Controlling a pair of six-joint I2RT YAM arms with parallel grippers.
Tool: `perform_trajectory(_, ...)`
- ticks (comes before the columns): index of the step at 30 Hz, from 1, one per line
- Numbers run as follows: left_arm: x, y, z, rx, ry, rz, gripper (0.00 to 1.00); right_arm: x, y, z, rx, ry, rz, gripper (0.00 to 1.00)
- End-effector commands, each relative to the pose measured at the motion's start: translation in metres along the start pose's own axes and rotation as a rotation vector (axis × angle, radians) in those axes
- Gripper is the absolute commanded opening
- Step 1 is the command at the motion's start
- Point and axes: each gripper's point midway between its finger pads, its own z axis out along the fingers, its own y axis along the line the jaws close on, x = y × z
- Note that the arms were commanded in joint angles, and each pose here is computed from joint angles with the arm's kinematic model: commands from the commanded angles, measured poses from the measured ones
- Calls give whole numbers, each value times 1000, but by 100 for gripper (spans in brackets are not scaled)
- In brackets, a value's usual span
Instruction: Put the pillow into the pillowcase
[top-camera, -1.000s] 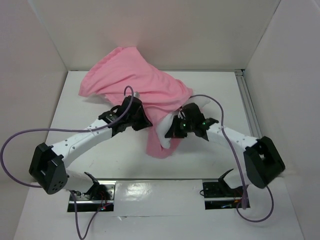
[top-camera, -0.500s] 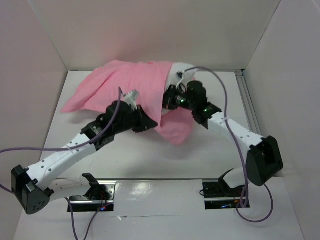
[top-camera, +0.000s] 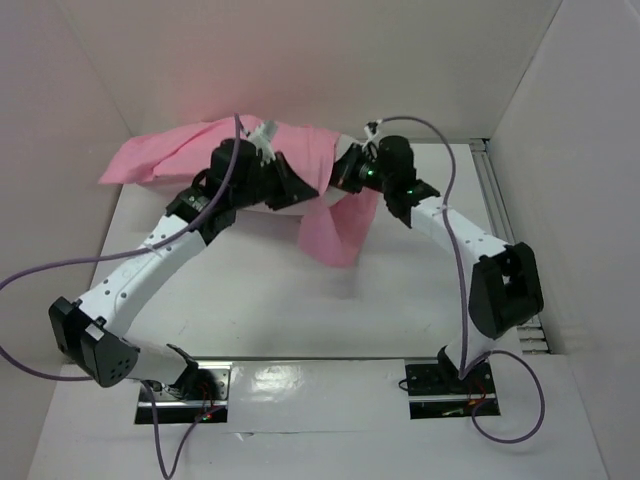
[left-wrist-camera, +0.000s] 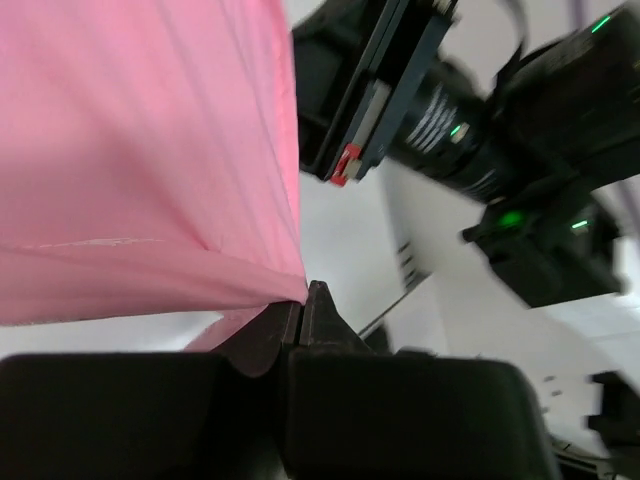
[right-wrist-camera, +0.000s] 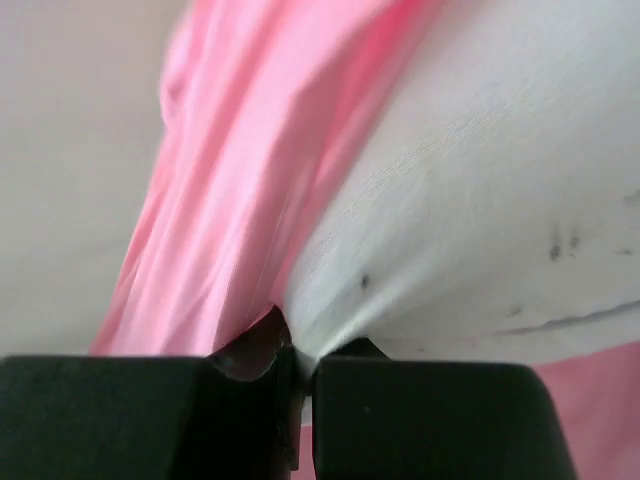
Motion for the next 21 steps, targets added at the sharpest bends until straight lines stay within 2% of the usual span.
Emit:
perform_trajectory(1,-43,-110,-46,341,-73,170,0,-75,100,-52,-192,-226,-180,0)
perform_trajectory(2,-46,-114,-48,349,-81,174,0,-72,107,-55,-195,-227,-182,0)
perform_trajectory(3,-34,-100,-44,319,-49,150,0,-61,106,-56,-195,-211,-191,0)
perform_trajectory(4,-21,-92,-40,307,-31,120,0,-35,91,-49,-168,-163,-182,0)
perform_trajectory(5,1,-81,-36,290,7,91,0,-21,84,-49,-148,-151,-173,0)
perform_trajectory(6,48,-31,-16,198,111,26,0,0,69,-43,-128,-108,-159,0)
perform_trajectory(7,59,-30,-26,230,94,-33,0,45,34,-35,-73,-14,-105,0)
perform_trajectory(8,87,-21,-28,237,144,-67,0,65,18,-33,-51,22,-79,0)
perform_trajectory(9,130,19,-23,171,219,-125,0,83,5,-30,-43,56,-61,0)
perform_trajectory(10,138,12,-38,212,215,-178,0,113,-23,-31,2,116,-12,0)
perform_trajectory(11,160,11,-46,225,263,-183,0,123,-30,-30,5,130,-11,0)
perform_trajectory(14,177,18,-65,160,273,-180,0,140,-48,-32,48,165,-8,0)
perform_trajectory(16,163,6,-72,150,236,-127,0,149,-54,-32,65,195,-39,0)
perform_trajectory(20,157,-1,-78,97,271,-37,2,151,-57,-36,100,236,-97,0)
perform_trajectory(21,154,-2,-77,54,291,-18,26,154,-66,-45,163,261,-98,4)
